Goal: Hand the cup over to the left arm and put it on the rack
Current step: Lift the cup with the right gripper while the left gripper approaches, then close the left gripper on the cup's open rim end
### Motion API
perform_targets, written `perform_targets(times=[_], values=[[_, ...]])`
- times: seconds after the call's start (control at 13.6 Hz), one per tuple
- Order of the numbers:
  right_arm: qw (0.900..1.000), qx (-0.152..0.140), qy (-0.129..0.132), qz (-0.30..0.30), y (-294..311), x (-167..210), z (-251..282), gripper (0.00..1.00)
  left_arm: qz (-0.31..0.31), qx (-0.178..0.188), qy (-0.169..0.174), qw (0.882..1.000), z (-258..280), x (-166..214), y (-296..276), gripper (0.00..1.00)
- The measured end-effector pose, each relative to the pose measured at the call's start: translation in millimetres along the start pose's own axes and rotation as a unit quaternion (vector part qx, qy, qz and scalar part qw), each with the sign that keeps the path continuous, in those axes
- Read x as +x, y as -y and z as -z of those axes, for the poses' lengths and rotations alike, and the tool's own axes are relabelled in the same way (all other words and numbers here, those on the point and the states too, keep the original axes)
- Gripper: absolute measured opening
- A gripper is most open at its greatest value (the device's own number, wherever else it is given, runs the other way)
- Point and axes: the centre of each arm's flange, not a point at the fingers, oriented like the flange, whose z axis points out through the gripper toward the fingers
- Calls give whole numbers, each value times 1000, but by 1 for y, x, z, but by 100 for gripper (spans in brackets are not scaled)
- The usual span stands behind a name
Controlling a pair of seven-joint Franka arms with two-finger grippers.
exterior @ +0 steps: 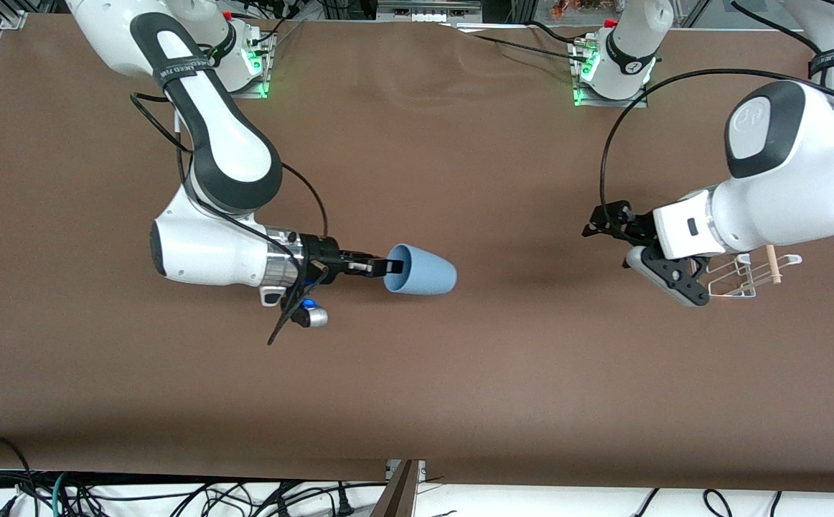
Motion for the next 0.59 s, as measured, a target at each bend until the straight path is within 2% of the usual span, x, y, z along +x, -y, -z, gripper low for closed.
perform_targets(times=[0.22,0.44,0.59], values=[[999,44,25,-20,12,-7,-21,4,-107,-25,-33,993,-9,17,-30,100],[996,78,40,-25,27,-13,-33,4,-202,-25,-66,977,-15,32,-62,100],[994,91,50,-27,34,-17,-43,4,-249,-19,-86,965,-18,42,-85,100]])
